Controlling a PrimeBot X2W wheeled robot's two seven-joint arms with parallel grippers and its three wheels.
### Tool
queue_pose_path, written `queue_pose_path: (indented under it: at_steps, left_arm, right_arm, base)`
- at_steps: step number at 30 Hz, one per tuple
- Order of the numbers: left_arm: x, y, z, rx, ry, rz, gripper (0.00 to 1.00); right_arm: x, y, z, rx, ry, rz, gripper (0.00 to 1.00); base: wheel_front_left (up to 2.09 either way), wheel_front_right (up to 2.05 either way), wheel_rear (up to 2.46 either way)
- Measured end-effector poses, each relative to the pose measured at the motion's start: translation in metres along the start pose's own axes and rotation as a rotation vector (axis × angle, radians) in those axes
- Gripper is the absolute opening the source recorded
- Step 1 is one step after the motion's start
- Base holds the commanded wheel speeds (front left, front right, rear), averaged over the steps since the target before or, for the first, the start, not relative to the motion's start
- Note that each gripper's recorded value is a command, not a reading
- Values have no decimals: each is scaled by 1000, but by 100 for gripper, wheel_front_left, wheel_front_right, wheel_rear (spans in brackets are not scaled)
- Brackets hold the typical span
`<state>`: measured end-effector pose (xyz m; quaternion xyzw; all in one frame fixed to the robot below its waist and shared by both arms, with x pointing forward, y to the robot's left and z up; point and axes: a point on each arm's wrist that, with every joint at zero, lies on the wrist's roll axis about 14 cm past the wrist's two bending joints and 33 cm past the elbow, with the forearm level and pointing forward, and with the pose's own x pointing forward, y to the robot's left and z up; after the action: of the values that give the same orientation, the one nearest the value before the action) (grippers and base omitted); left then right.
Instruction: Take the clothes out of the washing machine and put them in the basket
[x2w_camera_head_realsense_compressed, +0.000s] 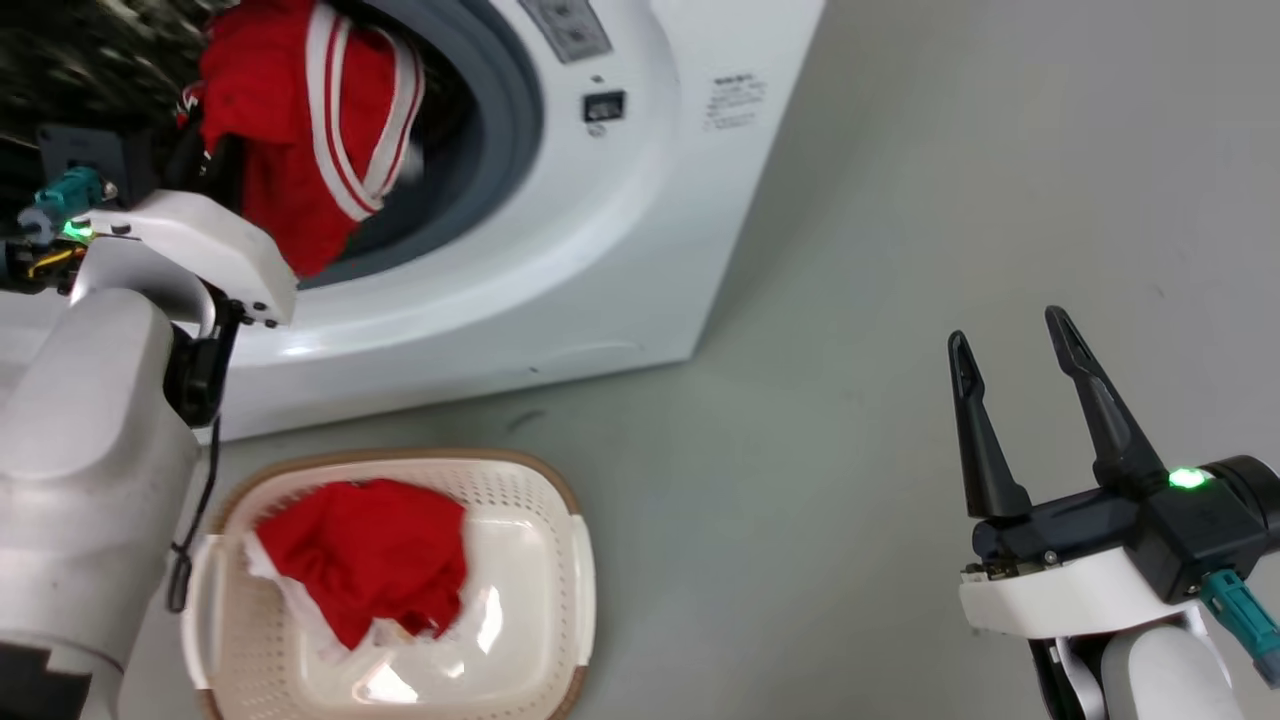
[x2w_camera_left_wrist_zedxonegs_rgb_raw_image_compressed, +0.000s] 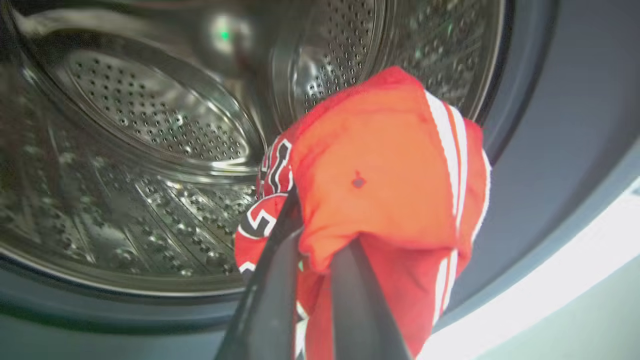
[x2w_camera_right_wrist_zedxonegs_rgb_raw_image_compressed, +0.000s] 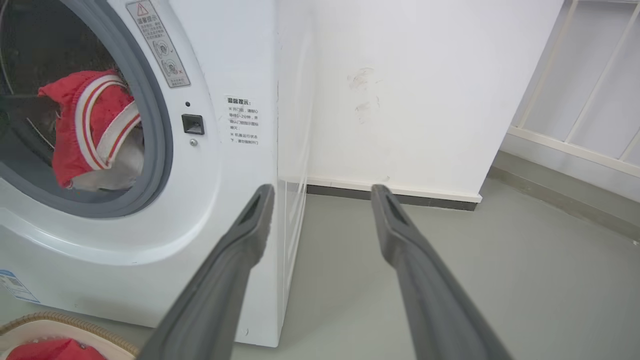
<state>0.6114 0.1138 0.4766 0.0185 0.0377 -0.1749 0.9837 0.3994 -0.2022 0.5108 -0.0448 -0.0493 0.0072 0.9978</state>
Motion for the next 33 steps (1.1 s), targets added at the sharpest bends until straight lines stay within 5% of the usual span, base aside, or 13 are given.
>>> queue_pose_path:
  at_steps: [10,22,28,33]
  left_arm:
    - [-74,1,77,35,-243,44,0]
    - [-154,-26,124,-86,-439,30,0]
    - [-168,-57,97,-202,-366,-43,0]
    - [-168,-80,39,-290,-137,-105,0]
  right_arm:
    - [-1,17,25,22,-78,50,100]
    - [-10,39,41,32,-120,112,100]
    - [-9,43,41,37,-121,125,100]
    - [-6,43,32,30,-95,124,100]
  base:
    - [0,0,0]
    - [0,0,0]
    - [0,0,0]
    - [0,0,0]
